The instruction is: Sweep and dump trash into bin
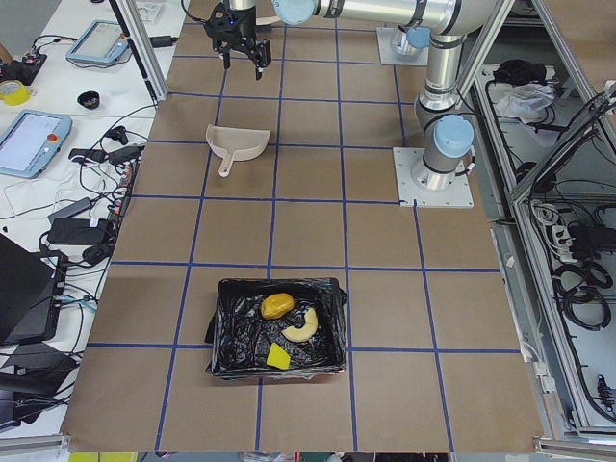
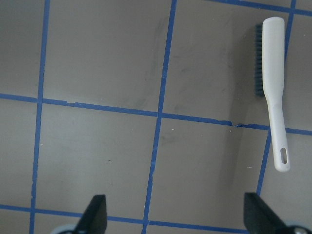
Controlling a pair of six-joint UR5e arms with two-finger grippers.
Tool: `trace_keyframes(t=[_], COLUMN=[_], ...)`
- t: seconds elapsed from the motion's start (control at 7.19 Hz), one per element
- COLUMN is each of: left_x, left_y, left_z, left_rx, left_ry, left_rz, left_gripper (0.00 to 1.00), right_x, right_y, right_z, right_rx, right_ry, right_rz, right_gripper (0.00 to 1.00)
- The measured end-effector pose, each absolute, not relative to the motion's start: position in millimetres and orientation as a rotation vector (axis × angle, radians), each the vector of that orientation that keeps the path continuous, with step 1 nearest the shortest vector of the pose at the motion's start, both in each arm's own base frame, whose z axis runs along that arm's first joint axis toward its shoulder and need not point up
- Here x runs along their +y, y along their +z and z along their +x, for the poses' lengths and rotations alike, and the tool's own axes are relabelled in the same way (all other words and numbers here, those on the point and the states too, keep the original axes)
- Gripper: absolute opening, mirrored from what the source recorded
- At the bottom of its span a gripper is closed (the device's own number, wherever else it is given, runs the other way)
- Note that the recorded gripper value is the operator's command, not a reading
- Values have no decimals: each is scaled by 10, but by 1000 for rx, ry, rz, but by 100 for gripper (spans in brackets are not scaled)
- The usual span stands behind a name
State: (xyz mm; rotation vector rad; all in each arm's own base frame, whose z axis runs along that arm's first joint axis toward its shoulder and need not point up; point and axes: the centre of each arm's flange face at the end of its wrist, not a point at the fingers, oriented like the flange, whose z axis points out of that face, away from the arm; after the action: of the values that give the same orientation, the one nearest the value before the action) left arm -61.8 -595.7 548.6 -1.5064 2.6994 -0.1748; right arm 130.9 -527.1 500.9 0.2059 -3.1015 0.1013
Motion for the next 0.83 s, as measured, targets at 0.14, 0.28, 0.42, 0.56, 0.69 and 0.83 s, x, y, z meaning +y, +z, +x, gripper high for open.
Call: trace_keyframes(t=[0.14,0.28,0.42,0.56,0.69,0.83], left_x=[-5872,-5752,-5610,-5483,-5404,-5358], left_y=[5435,5397,5382,5351,5308,5287], left_z=[-715,-814,-945,-1076,-1168,-1224], left_rx=[2786,2850,2920,2980,3011,3026], left_ry=[-148,-124,-103,-83,-70,-65], left_rz=[-1313,-1142,-922,-677,-499,-418], left_gripper=[100,100,100,100,100,100], right_x=[-5305,-5315,-5310,-5300,-5288,-5278], right_y=[5049,5061,5058,5052,5041,5052], right_z=[1311,1312,1313,1315,1314,1309], right_rx=[-3099,-3098,-3099,-3102,-3103,-3100], right_ry=[160,178,176,165,147,141], right_rz=[205,205,205,206,206,205], right_gripper=[100,100,100,100,100,100])
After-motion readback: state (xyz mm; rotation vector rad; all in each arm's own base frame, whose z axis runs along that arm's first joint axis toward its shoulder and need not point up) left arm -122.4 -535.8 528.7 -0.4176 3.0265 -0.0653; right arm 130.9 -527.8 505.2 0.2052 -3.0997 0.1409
